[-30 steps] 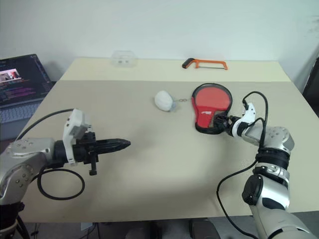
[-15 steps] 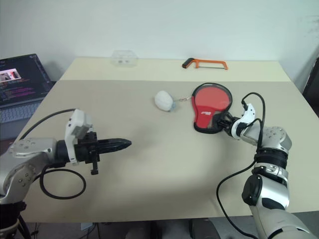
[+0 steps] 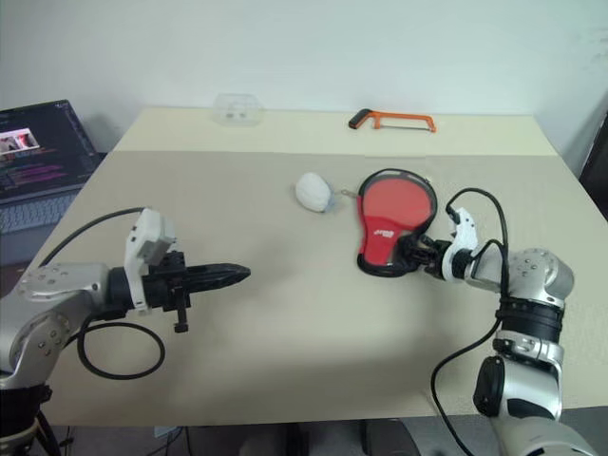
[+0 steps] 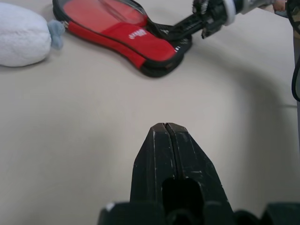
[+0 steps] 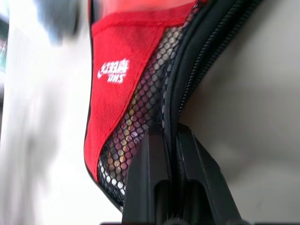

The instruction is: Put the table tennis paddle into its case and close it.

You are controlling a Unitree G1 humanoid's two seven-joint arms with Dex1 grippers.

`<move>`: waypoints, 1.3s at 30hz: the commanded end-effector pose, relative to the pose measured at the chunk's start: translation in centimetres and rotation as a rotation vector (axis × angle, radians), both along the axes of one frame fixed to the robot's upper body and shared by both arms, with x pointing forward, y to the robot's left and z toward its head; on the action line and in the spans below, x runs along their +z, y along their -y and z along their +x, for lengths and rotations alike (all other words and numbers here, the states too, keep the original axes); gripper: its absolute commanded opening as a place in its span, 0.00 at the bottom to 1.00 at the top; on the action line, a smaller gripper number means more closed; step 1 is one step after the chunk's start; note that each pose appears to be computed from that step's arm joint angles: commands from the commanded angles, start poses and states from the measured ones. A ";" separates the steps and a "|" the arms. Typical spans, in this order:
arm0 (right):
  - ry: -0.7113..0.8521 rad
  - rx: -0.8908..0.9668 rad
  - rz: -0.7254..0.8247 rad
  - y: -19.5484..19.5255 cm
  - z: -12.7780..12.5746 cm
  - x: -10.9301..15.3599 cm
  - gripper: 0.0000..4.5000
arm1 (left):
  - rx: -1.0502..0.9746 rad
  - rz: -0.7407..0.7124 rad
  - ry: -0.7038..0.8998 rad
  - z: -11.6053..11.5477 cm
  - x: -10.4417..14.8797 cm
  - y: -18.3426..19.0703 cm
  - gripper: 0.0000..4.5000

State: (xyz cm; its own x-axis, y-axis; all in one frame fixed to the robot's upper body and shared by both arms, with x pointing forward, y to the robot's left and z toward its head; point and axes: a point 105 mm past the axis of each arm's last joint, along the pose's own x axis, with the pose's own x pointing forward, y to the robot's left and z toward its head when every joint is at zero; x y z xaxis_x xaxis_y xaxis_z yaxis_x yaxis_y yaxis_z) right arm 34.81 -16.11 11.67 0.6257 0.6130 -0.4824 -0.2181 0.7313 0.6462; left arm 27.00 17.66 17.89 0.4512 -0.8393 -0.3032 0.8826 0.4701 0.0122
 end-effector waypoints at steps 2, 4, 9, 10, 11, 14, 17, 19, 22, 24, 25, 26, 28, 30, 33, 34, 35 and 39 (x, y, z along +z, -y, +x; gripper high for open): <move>0.024 0.186 0.006 -2.4 -3.1 0.2 0.00 | -0.023 0.010 0.024 0.2 0.4 0.2 0.00; 0.024 0.232 -0.004 -2.5 -4.4 -0.3 0.00 | -0.029 0.011 0.021 0.2 0.4 0.2 0.00; 0.018 0.366 -0.033 -2.8 -7.8 -0.9 0.00 | -0.043 0.017 0.011 0.2 0.4 0.1 0.00; 0.017 0.394 -0.051 -2.8 -8.4 -1.0 0.00 | -0.047 0.020 0.007 0.2 0.4 0.1 0.00; 0.017 0.417 -0.065 -2.8 -9.0 -1.1 0.00 | -0.050 0.023 0.004 0.1 0.4 0.1 0.00; 0.023 0.463 -0.050 -2.9 -10.1 -0.8 0.00 | -0.055 0.030 0.000 0.2 0.3 0.0 0.00; 0.021 0.501 -0.045 -3.1 -11.1 -0.8 0.00 | -0.058 0.033 -0.001 0.3 0.5 -0.1 0.00; 0.018 0.525 -0.045 -3.3 -11.8 -0.9 0.00 | -0.059 0.035 -0.001 0.3 0.5 -0.1 0.00; 0.030 0.595 -0.012 -4.3 -13.4 -0.7 0.00 | -0.060 0.040 -0.003 0.3 0.5 -0.2 0.00; 0.032 0.632 0.008 -4.9 -14.4 -0.6 0.00 | -0.061 0.041 -0.004 0.3 0.5 -0.2 0.00; 0.030 0.637 0.011 -5.1 -14.6 -0.7 0.00 | -0.061 0.041 -0.004 0.3 0.5 -0.1 0.00; 0.028 0.638 0.013 -5.2 -14.8 -0.8 0.00 | -0.062 0.041 -0.005 0.2 0.5 -0.1 0.00; 0.021 0.640 0.026 -5.6 -15.1 -1.1 0.00 | -0.065 0.042 -0.007 0.2 0.5 0.0 0.00; 0.015 0.642 0.034 -5.8 -15.3 -1.2 0.00 | -0.067 0.044 -0.009 0.1 0.4 -0.1 0.00; 0.007 0.667 0.044 -6.2 -16.1 -1.2 0.00 | -0.070 0.047 -0.011 0.1 0.5 -0.1 0.00; 0.000 0.665 0.043 -6.3 -16.2 -1.4 0.00 | -0.071 0.049 -0.011 0.1 0.5 -0.1 0.00; -0.007 0.661 0.044 -6.4 -16.3 -1.6 0.00 | -0.071 0.051 -0.011 0.1 0.5 -0.1 0.00; -0.024 0.644 0.051 -6.7 -16.5 -1.8 0.00 | -0.071 0.054 -0.009 0.1 0.5 -0.1 0.00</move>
